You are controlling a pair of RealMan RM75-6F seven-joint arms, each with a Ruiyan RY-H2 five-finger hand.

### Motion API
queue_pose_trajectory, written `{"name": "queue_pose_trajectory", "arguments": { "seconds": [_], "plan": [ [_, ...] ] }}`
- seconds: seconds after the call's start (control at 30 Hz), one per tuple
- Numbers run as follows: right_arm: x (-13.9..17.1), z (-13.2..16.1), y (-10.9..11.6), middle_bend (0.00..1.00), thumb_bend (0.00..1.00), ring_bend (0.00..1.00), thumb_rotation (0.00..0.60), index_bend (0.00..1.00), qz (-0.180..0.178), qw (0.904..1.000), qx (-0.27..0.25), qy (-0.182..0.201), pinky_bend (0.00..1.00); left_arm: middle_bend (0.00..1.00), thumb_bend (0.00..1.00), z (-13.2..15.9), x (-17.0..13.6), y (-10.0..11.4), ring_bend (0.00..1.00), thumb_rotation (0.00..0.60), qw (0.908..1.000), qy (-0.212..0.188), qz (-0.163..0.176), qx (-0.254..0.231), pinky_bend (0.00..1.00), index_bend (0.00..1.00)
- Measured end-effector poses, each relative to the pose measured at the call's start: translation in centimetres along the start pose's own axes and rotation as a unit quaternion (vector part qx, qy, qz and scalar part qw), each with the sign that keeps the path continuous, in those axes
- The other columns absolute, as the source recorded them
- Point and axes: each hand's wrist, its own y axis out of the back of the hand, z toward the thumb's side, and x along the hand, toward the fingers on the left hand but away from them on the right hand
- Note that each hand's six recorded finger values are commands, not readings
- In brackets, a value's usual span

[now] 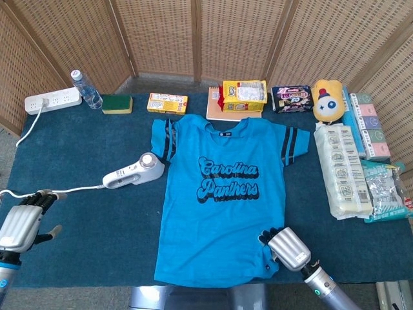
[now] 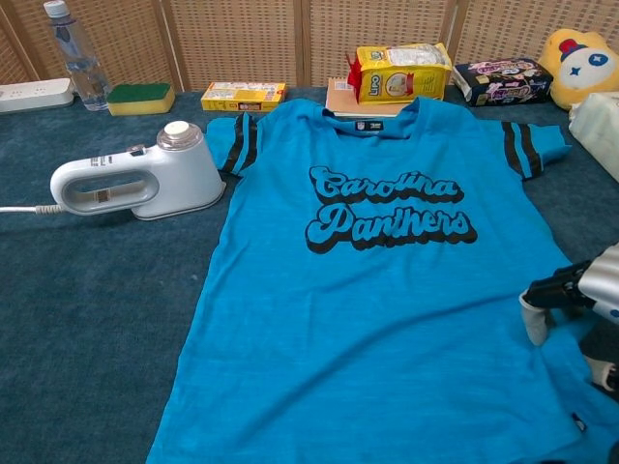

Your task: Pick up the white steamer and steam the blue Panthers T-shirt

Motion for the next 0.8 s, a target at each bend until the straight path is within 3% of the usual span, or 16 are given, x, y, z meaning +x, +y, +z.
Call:
{"name": "queue_pose_trajectory", "arguments": {
  "seconds": [0.27, 0.47, 0.8],
  "plan": [
    [0.1, -0.1, 0.0, 0.55, 0.57, 0.60, 0.600, 0.58, 0.003, 0.9999, -0.014, -0.007, 0.78, 0.31, 0.23, 2.4, 4.5, 0.2, 0.21, 0.563, 0.9993, -0.013, -0.010, 0.034, 0.28, 0.19],
    [0.0, -0.5, 0.0, 0.55, 0.57, 0.60, 0.600, 0.58, 0.003, 0.9998, -0.015, -0.011, 0.78, 0.31, 0.23, 3.7, 7.9, -0.9, 0.21, 0.563, 0.9995, 0.002, -0.025, 0.018, 0.29, 0.18],
    [0.0, -1.2, -0.2, 0.55, 0.57, 0.60, 0.600, 0.59, 0.007, 0.9995, -0.021, -0.020, 0.78, 0.31, 0.27, 5.7, 12.9, -3.5, 0.21, 0.561, 0.9960, 0.032, -0.079, -0.028, 0.31, 0.18]
  ]
}}
